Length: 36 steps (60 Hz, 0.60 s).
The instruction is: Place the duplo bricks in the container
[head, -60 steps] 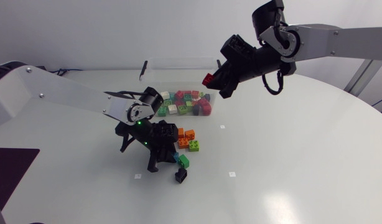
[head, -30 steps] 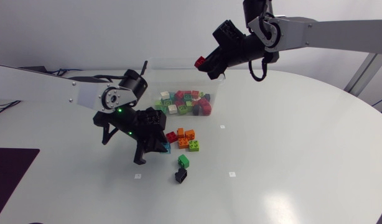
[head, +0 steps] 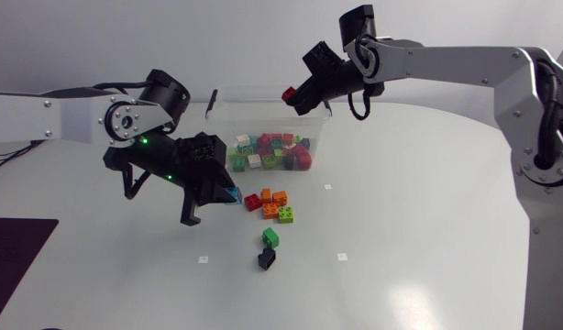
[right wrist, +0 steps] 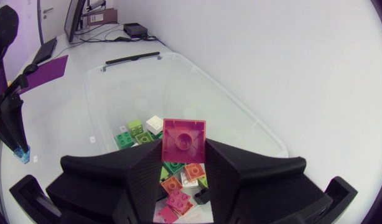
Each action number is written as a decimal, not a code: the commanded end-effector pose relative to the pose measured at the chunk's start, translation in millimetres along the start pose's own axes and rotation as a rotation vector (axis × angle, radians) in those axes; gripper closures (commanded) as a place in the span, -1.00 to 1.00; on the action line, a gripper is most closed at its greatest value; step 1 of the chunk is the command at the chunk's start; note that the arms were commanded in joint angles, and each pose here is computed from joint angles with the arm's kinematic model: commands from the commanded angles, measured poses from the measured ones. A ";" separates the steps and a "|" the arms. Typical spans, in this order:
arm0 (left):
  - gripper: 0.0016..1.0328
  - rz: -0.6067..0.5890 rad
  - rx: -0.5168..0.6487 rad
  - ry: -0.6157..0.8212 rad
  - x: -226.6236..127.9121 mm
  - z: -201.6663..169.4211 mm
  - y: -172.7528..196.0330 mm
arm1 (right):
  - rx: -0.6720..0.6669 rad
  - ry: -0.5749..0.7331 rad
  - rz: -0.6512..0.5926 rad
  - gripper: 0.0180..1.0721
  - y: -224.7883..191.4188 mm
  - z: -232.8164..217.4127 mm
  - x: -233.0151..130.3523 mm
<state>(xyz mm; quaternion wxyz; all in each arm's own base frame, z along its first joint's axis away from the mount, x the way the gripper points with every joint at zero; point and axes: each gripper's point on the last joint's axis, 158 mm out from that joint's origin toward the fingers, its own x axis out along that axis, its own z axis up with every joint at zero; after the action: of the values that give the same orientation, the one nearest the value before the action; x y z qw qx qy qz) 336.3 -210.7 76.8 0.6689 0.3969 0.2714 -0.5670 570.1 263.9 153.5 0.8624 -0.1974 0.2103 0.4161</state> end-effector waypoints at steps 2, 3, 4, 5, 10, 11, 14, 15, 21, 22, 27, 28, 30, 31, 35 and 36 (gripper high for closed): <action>0.43 0.048 -0.021 -0.024 -16.9 7.8 15.2 | 0.023 0.003 -0.018 0.56 -10.3 -3.1 11.6; 0.43 0.055 -0.024 -0.027 -19.0 8.9 17.9 | 0.024 0.003 -0.020 0.48 -11.2 -2.9 12.5; 0.43 0.060 -0.027 -0.031 -20.4 10.2 20.0 | 0.025 0.000 -0.021 0.37 -12.1 -1.6 12.7; 0.43 0.066 -0.032 -0.034 -22.2 10.9 22.1 | 0.026 0.003 -0.023 0.25 -12.9 -1.8 13.0; 0.43 0.094 -0.047 -0.049 -29.9 15.6 33.0 | 0.032 0.013 -0.023 -0.50 -14.3 -1.3 15.0; 0.43 0.097 -0.052 -0.055 -31.4 17.4 34.8 | 0.032 0.014 -0.025 -0.63 -14.2 -1.0 15.5; 0.43 0.126 -0.073 -0.074 -37.9 20.5 46.3 | 0.030 0.017 -0.029 -0.87 -13.6 -0.3 15.2; 0.43 0.131 -0.074 -0.078 -38.5 22.0 48.4 | 0.028 0.018 -0.030 -0.88 -13.7 -0.4 14.9; 0.43 0.202 -0.114 -0.114 -47.5 30.4 74.0 | 0.026 0.016 -0.035 -0.90 -12.1 2.3 8.1; 0.43 0.214 -0.122 -0.124 -49.2 32.6 78.7 | 0.025 0.014 -0.038 -0.90 -11.9 3.5 6.0; 0.43 0.268 -0.155 -0.159 -55.5 39.9 98.0 | 0.021 0.005 -0.042 -0.90 -9.7 6.8 -1.3; 0.43 0.277 -0.161 -0.166 -55.8 41.3 101.4 | 0.020 0.003 -0.045 -0.90 -10.0 7.4 -3.6; 0.43 0.302 -0.179 -0.185 -58.1 44.3 110.6 | 0.018 0.000 -0.047 -0.90 -8.5 8.9 -7.6; 0.43 0.306 -0.182 -0.188 -58.7 45.2 112.3 | 0.017 -0.003 -0.048 -0.90 -8.2 10.3 -9.7; 0.43 0.343 -0.214 -0.215 -62.7 48.0 128.7 | 0.011 -0.008 -0.049 -0.90 -3.4 11.5 -17.3; 0.43 0.350 -0.223 -0.224 -63.6 49.9 132.6 | 0.008 -0.010 -0.051 -0.90 -1.8 12.3 -19.6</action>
<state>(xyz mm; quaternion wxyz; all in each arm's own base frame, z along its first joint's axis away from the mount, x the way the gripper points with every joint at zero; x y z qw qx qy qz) 430.5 -212.7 181.3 0.8038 0.3299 0.1772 -0.4622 574.7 256.9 149.4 0.8680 -0.2020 0.2195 0.3969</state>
